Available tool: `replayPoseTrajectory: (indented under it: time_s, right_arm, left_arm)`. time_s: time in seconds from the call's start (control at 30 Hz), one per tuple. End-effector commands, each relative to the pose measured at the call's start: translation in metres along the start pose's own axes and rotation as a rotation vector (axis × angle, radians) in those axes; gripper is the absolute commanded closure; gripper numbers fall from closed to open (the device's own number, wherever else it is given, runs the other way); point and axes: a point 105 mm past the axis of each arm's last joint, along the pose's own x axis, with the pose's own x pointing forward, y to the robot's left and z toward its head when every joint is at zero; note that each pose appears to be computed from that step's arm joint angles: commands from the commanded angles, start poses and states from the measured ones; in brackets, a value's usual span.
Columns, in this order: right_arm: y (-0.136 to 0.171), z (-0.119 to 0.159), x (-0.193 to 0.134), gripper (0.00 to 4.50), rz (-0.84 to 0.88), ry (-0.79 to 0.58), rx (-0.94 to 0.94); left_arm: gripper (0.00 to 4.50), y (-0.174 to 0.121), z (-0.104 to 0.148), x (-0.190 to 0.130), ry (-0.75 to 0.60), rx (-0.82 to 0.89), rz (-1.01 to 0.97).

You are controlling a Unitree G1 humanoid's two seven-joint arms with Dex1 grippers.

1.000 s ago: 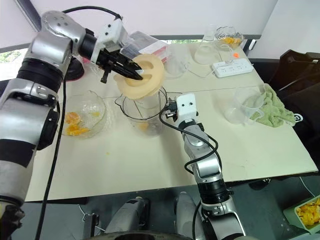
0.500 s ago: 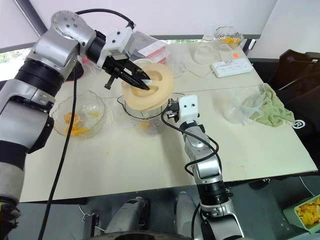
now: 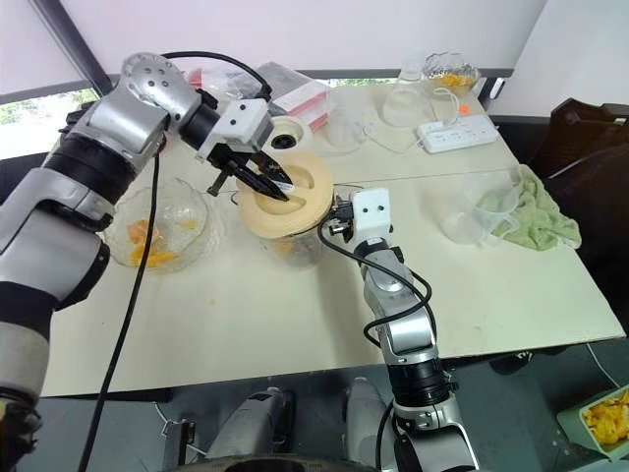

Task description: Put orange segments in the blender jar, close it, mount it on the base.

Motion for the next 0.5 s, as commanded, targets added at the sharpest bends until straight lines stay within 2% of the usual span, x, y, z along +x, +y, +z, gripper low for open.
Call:
replayPoseTrajectory:
  time_s: [0.03, 0.27, 0.5]
  right_arm:
    - [-0.005, 0.021, -0.004, 3.46, -0.018, -0.073, -0.004]
    - [-0.011, 0.022, -0.007, 3.46, -0.046, -0.072, -0.014]
    - [-0.017, 0.022, -0.013, 3.46, -0.079, -0.066, -0.018]
  left_arm:
    - [4.26, -0.003, -0.012, 0.013, 0.062, 0.005, -0.048]
    - [4.26, -0.003, -0.022, 0.030, 0.143, 0.014, -0.108]
    - [4.26, -0.013, -0.043, 0.047, 0.164, -0.105, -0.154]
